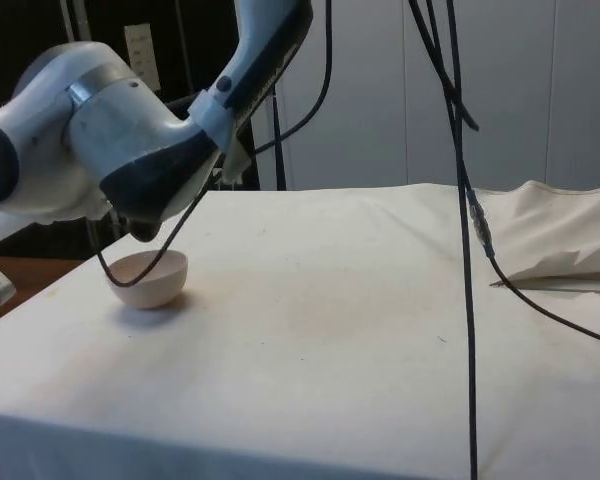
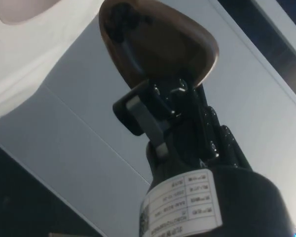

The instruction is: Pour the coffee beans from the cup into the bowl.

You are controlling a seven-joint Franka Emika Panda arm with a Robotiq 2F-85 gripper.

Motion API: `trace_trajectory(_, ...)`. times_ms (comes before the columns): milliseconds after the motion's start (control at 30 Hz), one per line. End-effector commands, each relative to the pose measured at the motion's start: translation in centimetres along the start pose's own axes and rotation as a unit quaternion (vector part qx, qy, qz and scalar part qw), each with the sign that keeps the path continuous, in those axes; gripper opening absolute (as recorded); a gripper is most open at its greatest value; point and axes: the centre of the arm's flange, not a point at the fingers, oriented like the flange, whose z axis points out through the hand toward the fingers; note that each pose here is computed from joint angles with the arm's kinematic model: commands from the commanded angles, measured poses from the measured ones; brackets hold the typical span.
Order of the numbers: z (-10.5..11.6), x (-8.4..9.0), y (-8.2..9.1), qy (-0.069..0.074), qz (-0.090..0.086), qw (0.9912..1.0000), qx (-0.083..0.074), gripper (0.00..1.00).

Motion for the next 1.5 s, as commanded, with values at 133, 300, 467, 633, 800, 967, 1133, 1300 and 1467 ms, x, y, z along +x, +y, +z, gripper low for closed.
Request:
trace_trajectory(133,-0.4,-0.1,-0.5,-0.001,0.000,0.99983,-0.018,0.00)
trace_trajectory(300,-0.9,-0.1,-0.7,0.004,0.000,0.99918,-0.040,0.00)
trace_trajectory(467,-1.2,-0.1,-0.8,0.006,0.001,0.99843,-0.056,0.00)
trace_trajectory(633,-1.5,-0.3,-1.0,0.015,0.001,0.99758,-0.068,0.00)
trace_trajectory(800,-2.0,-0.4,-1.5,0.016,0.000,0.99537,-0.095,0.00)
trace_trajectory(967,-2.3,-0.5,-1.8,0.019,0.000,0.99396,-0.108,0.00)
trace_trajectory(1133,-2.7,-0.7,-2.2,0.024,0.000,0.99161,-0.127,0.00)
trace_trajectory(1300,-3.3,-0.8,-2.5,0.029,0.000,0.98960,-0.141,0.00)
trace_trajectory(1467,-3.7,-1.0,-2.8,0.033,0.001,0.98722,-0.156,0.00)
